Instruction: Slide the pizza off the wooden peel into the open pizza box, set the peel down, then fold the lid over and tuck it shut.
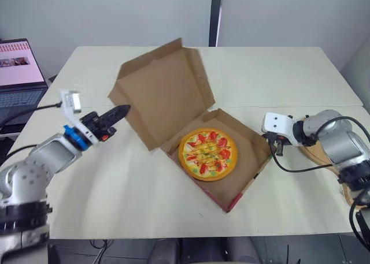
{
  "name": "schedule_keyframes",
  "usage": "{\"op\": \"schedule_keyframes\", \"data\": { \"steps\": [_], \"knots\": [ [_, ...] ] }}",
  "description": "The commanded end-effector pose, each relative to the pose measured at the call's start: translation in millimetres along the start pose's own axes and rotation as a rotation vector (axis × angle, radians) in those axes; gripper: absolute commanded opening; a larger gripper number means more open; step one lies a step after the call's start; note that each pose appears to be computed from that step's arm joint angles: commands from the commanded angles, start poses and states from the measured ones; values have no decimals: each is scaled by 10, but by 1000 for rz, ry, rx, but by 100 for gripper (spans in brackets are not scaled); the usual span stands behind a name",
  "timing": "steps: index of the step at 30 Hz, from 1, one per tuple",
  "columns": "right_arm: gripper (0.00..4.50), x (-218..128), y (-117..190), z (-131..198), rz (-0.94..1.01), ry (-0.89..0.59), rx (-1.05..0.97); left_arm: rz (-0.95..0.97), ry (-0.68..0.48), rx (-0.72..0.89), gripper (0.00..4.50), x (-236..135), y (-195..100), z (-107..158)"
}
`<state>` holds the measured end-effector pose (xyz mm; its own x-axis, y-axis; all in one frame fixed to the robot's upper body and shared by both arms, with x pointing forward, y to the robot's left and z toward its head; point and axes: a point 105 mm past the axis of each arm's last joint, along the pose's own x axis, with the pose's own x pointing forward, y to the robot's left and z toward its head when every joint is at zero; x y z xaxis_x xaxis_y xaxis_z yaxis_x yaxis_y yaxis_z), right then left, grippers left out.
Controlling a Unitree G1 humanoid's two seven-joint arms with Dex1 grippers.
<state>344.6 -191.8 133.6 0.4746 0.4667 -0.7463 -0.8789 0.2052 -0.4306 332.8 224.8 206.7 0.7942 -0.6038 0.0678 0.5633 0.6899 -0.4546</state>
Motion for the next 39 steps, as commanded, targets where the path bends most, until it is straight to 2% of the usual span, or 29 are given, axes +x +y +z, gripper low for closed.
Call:
{"op": "schedule_keyframes", "data": {
  "steps": [1, 11, 19, 27, 33, 35, 36, 39],
  "knots": [
    [3, -174, 84, 150, 14, -49, -19, -69, 32, 64, 0, 135, -53, 66],
    [3, -323, 583, 272, 99, -131, 104, -207, 83, 173, 0, 524, -167, 120],
    [3, -317, 897, 441, 143, -211, 208, -272, 108, 282, 0, 748, -200, 204],
    [3, -288, 1001, 500, 127, -245, 276, -304, 105, 371, 0, 839, -240, 248],
    [3, -373, 818, 391, 28, -247, 311, -308, 109, 419, 0, 816, -244, 250],
    [39, -469, 600, 328, -88, -276, 308, -304, 100, 435, 0, 809, -246, 265],
    [57, -543, 454, 339, -159, -337, 343, -305, 99, 450, 0, 805, -253, 265],
    [155, -651, 227, 370, -275, -450, 410, -306, 96, 480, 0, 797, -267, 264]
  ]
}}
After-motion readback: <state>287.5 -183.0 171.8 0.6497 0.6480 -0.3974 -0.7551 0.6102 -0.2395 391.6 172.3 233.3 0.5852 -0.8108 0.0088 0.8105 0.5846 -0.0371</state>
